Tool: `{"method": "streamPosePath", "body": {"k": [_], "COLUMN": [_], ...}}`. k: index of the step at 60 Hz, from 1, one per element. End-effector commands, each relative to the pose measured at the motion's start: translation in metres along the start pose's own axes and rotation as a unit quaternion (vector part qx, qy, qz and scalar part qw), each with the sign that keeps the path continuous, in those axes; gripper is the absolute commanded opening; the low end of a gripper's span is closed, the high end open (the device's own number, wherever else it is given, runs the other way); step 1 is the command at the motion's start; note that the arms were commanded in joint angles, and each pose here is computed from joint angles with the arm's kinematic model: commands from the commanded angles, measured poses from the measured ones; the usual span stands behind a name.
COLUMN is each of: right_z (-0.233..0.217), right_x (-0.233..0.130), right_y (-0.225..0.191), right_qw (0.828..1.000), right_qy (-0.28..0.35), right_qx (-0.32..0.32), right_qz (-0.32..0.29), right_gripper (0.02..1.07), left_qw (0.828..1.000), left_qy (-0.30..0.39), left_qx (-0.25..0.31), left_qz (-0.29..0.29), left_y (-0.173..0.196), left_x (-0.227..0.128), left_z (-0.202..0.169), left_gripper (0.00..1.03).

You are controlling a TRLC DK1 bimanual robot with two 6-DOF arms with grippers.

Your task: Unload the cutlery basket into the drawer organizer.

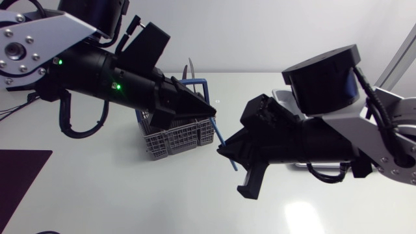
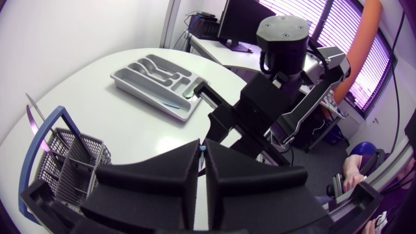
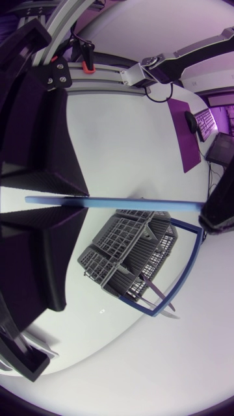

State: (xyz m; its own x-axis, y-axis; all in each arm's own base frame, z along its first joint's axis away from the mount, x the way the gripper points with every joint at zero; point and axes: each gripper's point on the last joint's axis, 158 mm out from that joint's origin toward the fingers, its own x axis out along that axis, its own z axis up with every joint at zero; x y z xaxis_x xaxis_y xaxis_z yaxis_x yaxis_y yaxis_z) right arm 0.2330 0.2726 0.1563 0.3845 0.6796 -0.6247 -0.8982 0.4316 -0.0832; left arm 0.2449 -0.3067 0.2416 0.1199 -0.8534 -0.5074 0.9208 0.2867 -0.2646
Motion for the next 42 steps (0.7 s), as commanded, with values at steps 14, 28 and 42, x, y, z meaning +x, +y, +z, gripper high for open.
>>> {"method": "streamPosePath", "body": {"k": [14, 28, 42], "right_z": [-0.011, -0.042, -0.1], "right_x": [0.0, -0.002, -0.027], "right_y": [0.007, -0.01, -0.117], "right_qw": [0.999, 0.997, 0.974], "right_qy": [0.023, 0.053, 0.083], "right_qx": [0.021, 0.053, 0.17], "right_qz": [0.02, 0.0, -0.125], "right_gripper": [0.08, 0.07, 0.08], "left_qw": [1.0, 0.991, 0.973], "left_qy": [-0.015, -0.103, -0.114], "left_qx": [-0.023, -0.019, -0.03], "left_qz": [0.008, 0.086, 0.2], "left_y": [0.004, 0.047, 0.12], "left_x": [-0.016, -0.071, -0.122], "left_z": [0.003, 0.058, 0.037], "left_gripper": [0.25, 0.91, 0.95]}}
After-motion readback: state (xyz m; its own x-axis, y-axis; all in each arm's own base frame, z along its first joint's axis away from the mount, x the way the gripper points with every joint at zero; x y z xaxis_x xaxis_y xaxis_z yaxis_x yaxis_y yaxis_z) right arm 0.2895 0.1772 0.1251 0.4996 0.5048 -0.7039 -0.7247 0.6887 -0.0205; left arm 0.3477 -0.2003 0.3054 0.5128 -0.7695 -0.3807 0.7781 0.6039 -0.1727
